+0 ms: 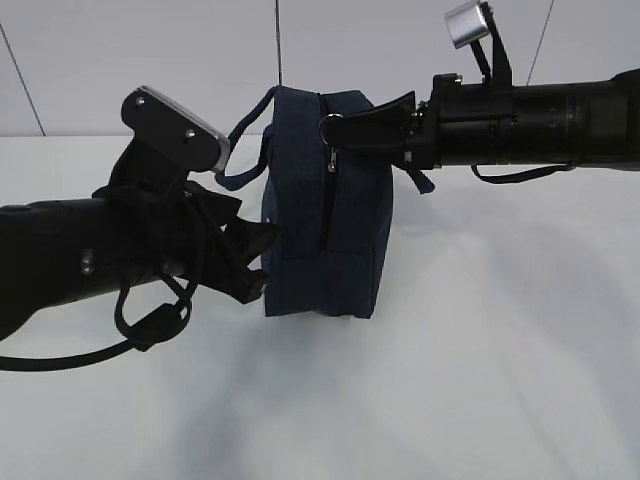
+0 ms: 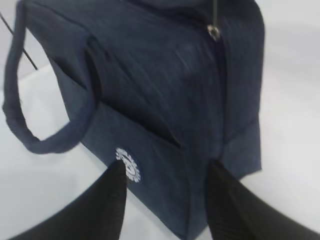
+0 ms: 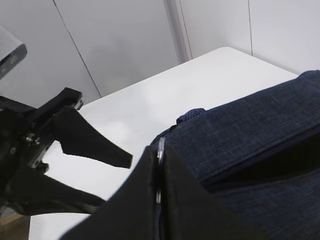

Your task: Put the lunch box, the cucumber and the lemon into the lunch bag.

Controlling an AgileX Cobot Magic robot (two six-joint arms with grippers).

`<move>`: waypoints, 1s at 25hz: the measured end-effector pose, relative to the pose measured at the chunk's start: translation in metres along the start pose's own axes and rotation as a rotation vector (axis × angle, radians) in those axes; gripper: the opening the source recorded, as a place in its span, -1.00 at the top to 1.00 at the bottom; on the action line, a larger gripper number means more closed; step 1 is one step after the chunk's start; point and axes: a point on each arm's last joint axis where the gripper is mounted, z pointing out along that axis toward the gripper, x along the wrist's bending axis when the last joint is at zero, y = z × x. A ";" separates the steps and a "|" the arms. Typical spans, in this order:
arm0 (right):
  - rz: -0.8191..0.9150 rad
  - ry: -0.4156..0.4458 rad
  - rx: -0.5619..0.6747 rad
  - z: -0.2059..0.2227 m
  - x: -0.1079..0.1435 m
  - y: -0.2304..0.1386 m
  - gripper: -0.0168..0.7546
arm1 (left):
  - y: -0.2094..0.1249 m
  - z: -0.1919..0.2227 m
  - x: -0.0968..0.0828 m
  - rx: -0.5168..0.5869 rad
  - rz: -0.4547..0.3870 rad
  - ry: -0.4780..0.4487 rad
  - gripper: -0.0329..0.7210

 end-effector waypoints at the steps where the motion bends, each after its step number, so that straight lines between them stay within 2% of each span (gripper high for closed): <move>1: 0.002 0.000 0.000 0.000 0.000 0.000 0.94 | -0.001 0.003 0.000 -0.010 -0.006 0.008 -0.06; 8: 0.002 -0.003 0.002 0.000 0.000 0.000 0.94 | -0.003 0.015 -0.005 -0.039 0.029 -0.027 -0.05; 13: 0.004 -0.003 0.002 0.000 0.000 0.000 0.94 | 0.001 0.019 -0.006 -0.108 0.026 -0.023 -0.03; 20: 0.005 -0.005 0.002 0.000 0.000 0.000 0.94 | -0.013 0.034 -0.009 -0.063 0.040 -0.037 0.23; 25: 0.005 -0.005 0.002 0.000 0.000 0.000 0.94 | -0.002 0.041 -0.009 -0.089 0.009 -0.036 0.32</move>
